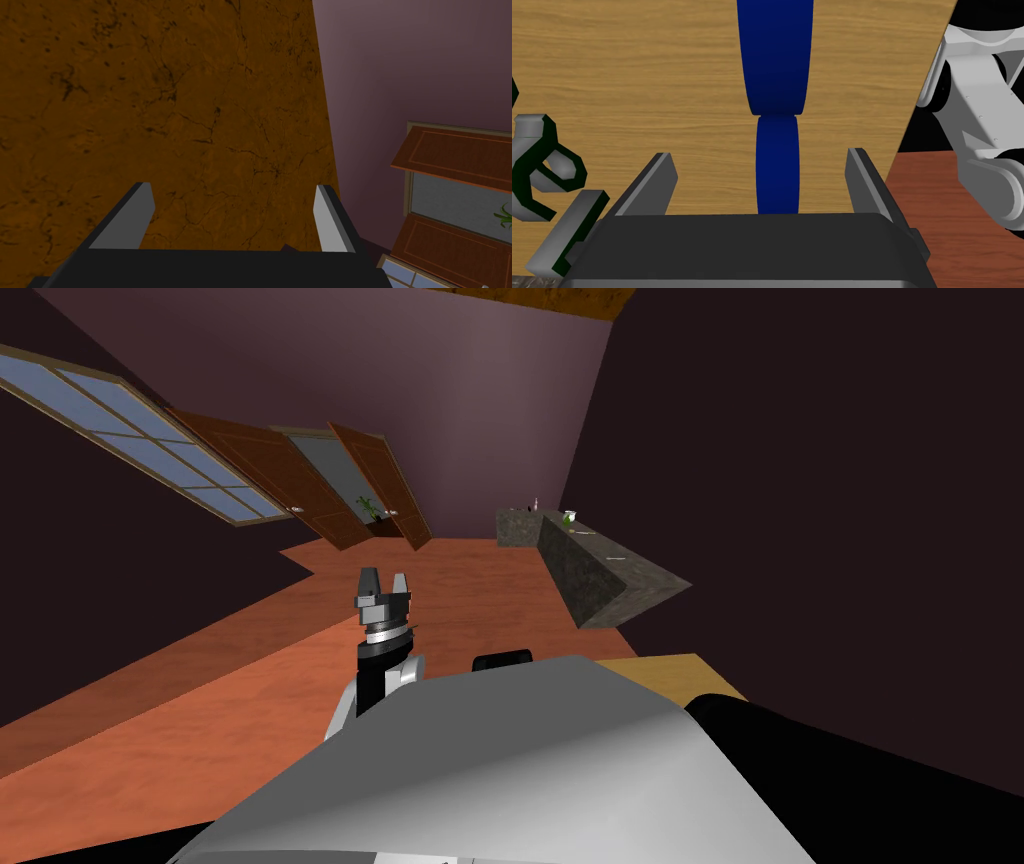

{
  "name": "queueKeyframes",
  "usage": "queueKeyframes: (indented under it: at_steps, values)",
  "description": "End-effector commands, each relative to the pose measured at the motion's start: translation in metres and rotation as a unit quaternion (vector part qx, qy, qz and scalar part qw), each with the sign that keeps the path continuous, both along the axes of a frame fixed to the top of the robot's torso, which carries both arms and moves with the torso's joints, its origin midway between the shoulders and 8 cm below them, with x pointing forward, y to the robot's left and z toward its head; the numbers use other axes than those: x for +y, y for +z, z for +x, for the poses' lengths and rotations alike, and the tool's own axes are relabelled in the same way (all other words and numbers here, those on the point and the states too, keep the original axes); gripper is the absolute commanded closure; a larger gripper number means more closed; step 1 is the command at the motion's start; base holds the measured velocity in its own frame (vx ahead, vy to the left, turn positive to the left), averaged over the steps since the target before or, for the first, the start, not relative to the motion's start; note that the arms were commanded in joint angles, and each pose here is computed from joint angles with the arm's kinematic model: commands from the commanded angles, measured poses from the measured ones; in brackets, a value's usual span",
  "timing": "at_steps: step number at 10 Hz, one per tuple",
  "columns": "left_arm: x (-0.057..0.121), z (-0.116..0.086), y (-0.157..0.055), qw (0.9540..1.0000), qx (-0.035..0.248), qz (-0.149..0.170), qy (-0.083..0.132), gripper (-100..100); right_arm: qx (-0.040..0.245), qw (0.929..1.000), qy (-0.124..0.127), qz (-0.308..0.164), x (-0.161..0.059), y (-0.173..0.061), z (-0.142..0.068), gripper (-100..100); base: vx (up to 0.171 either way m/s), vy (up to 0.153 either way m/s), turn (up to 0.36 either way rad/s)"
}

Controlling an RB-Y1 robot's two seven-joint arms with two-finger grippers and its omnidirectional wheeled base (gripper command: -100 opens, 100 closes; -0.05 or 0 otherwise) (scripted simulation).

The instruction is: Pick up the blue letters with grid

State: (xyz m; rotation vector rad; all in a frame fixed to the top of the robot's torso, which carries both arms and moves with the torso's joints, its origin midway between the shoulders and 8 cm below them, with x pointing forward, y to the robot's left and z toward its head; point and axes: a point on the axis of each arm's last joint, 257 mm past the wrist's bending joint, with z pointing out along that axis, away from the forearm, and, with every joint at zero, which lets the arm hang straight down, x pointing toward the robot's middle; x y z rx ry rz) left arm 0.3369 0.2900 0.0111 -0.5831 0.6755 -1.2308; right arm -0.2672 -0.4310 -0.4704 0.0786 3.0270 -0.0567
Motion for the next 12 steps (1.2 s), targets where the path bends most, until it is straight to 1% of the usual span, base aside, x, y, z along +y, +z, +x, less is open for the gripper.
queueKeyframes:
  at_steps: [1, 2, 3, 4, 8, 9, 10, 12]
  values:
    - [0.000, 0.000, 0.000, 1.0000, 0.000, 0.000, 0.000, 0, -0.001, 1.0000, -0.008, 0.001, 0.000, -0.009, 0.003, -100, -0.060, 0.025, 0.101]
    - [0.000, 0.000, 0.000, 1.0000, 0.000, 0.000, 0.000, 0, -0.002, 0.9999, -0.013, 0.001, 0.000, -0.014, 0.006, -100, -0.057, 0.033, 0.127]
    - [0.000, 0.000, 0.000, 1.0000, 0.000, 0.000, 0.000, 0, -0.002, 1.0000, -0.009, 0.001, 0.000, -0.011, 0.004, -100, -0.024, 0.013, 0.021]
    - [0.000, 0.000, 0.000, 1.0000, 0.000, 0.000, 0.000, 0, -0.002, 0.9999, -0.011, 0.001, 0.000, -0.011, 0.005, 100, 0.000, 0.000, 0.000]
    - [0.000, 0.000, 0.000, 1.0000, 0.000, 0.000, 0.000, 0, -0.002, 0.9999, -0.011, 0.002, 0.001, -0.011, 0.005, 100, 0.000, 0.001, -0.001]
    - [0.000, 0.000, 0.000, 1.0000, 0.000, 0.000, 0.000, 0, -0.002, 0.9999, -0.011, 0.002, 0.001, -0.011, 0.005, 0, 0.000, 0.000, 0.000]
    - [0.000, 0.000, 0.000, 1.0000, 0.000, 0.000, 0.000, 0, 0.000, 1.0000, -0.002, 0.000, 0.000, -0.003, 0.002, 100, 0.046, -0.027, -0.152]
    - [0.000, 0.000, 0.000, 1.0000, 0.000, 0.000, 0.000, 0, 0.001, 1.0000, 0.009, 0.000, 0.000, 0.009, -0.002, 100, 0.082, -0.030, -0.166]
